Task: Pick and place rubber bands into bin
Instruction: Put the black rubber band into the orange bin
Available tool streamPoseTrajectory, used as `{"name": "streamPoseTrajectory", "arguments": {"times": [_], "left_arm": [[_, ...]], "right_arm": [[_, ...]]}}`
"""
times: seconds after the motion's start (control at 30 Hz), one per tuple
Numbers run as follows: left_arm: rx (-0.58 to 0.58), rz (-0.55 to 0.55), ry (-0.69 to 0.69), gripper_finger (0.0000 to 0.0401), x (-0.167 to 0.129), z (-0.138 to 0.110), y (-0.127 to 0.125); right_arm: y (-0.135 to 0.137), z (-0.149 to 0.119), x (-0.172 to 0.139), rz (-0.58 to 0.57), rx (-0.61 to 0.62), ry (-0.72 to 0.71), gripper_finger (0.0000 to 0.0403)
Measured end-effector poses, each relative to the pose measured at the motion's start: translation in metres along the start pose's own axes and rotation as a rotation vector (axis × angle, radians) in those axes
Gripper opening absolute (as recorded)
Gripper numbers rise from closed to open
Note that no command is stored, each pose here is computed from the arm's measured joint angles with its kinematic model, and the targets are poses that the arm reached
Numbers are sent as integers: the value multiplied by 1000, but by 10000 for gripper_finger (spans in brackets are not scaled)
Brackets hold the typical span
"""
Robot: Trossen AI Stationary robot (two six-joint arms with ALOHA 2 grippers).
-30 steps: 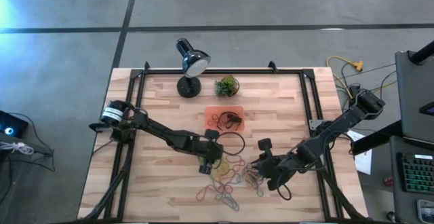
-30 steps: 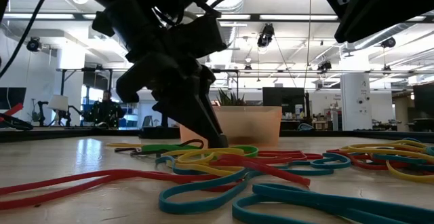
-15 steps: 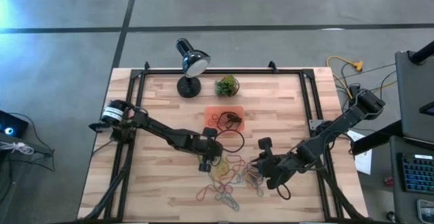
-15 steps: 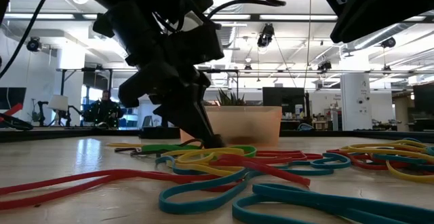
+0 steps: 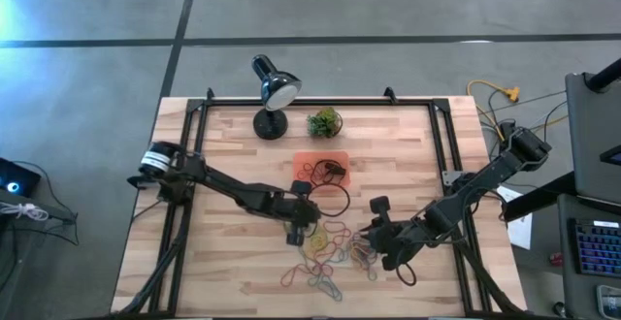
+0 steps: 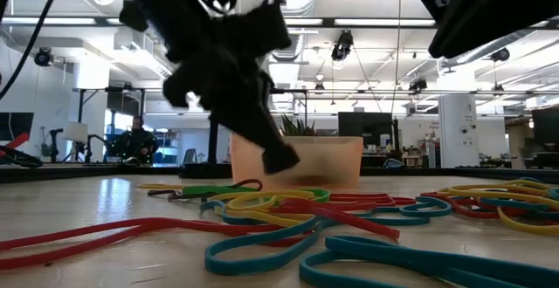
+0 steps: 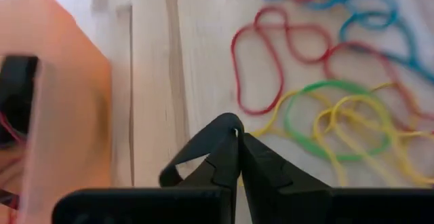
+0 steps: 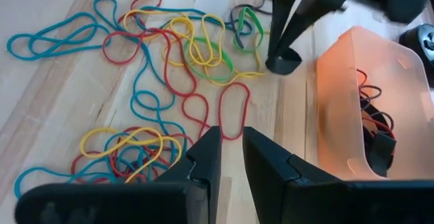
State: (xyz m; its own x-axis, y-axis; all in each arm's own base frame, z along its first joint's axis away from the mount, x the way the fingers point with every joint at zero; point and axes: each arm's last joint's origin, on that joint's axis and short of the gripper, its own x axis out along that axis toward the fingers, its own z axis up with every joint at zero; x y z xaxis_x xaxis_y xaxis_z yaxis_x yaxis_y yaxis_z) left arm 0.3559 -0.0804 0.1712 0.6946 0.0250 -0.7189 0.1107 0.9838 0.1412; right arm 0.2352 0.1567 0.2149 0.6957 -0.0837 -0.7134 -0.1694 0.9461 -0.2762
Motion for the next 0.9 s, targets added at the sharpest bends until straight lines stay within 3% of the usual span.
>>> {"name": "streamPoseTrajectory", "arguments": {"times": [0.1, 0.43, 0.9], "left_arm": [[0, 15, -35, 0, -11, 7, 2], [74, 271, -78, 0, -29, 17, 24], [-7, 360, -46, 0, -25, 13, 67]], "right_arm": [[0, -2, 1, -2, -3, 7, 56], [-1, -4, 2, -34, 3, 7, 56], [-1, -7, 3, -55, 8, 10, 56]]}}
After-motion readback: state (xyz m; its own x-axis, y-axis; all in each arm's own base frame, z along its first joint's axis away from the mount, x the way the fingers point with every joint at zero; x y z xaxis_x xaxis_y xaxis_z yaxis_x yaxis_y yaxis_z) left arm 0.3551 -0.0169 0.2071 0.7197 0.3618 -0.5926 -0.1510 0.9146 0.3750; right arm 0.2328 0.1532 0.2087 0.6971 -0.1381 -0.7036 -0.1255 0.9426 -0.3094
